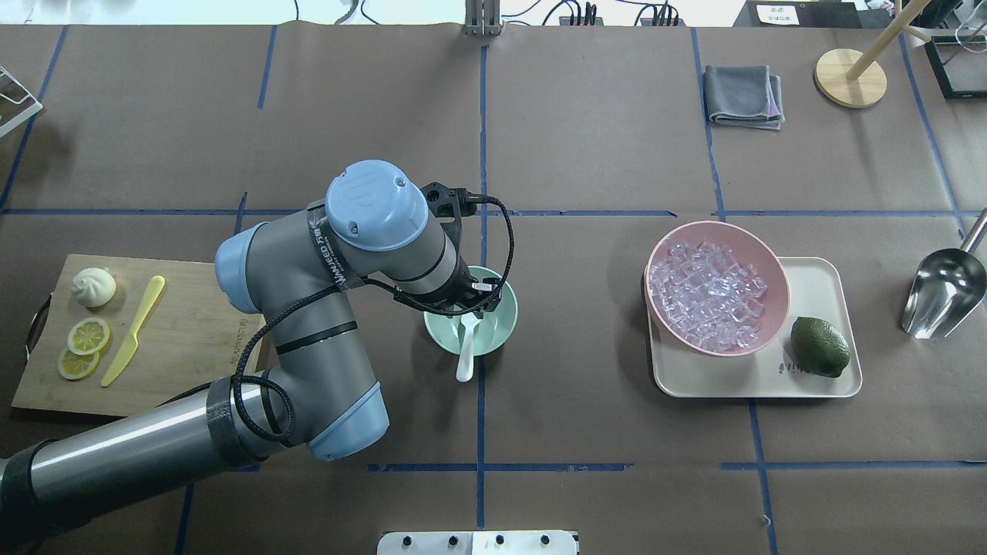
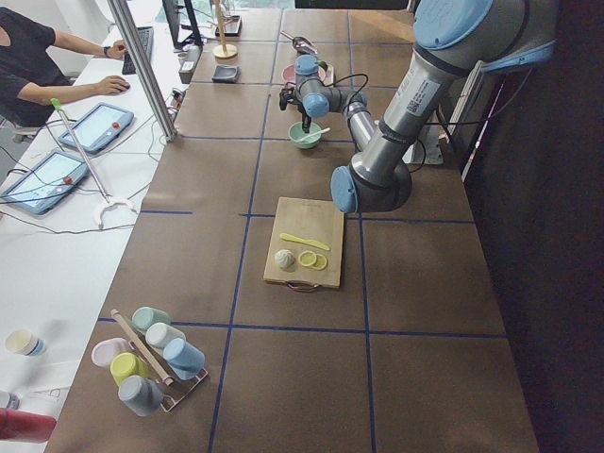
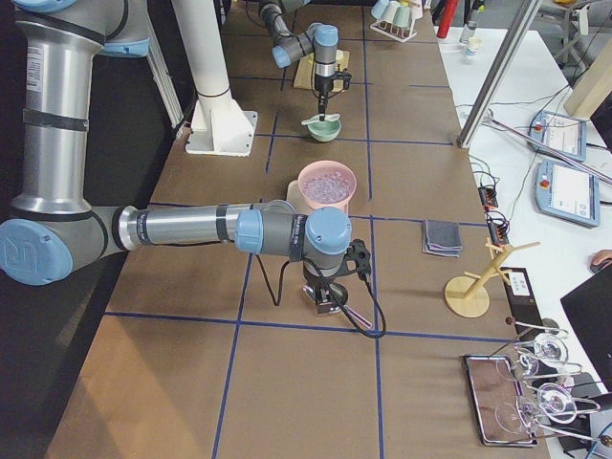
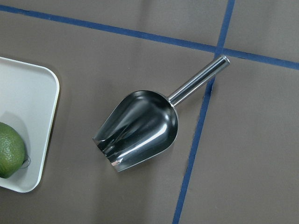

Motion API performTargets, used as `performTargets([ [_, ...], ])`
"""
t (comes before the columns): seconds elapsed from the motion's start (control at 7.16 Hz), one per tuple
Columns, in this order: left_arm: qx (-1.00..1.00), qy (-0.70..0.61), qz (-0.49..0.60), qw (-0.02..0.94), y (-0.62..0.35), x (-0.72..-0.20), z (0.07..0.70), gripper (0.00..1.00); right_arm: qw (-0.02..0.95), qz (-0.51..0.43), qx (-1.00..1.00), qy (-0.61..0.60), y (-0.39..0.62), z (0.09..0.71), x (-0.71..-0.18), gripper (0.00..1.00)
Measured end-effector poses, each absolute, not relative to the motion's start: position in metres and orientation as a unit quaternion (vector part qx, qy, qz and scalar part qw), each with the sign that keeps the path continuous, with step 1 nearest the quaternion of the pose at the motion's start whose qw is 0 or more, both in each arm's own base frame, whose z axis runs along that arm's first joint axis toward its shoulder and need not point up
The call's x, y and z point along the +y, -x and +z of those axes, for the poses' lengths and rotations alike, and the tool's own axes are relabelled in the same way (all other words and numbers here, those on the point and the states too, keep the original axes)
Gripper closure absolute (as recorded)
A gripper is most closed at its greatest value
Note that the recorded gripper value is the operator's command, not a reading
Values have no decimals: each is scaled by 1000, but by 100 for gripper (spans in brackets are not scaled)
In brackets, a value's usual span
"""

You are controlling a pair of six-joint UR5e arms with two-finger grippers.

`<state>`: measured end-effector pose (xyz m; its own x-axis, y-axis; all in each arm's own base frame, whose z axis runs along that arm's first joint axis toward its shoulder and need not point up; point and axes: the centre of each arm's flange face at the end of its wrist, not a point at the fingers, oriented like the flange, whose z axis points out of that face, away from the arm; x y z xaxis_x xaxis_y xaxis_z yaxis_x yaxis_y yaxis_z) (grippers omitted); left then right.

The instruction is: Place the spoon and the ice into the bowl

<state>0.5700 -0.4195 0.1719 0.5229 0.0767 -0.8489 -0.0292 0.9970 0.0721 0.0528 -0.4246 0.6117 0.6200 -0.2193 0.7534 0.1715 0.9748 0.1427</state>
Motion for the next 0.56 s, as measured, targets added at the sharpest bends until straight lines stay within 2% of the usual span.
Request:
performTargets([
  [0.56, 496, -27, 30, 867, -564, -419, 159, 26, 899, -110, -422, -29, -47, 605, -427, 1],
])
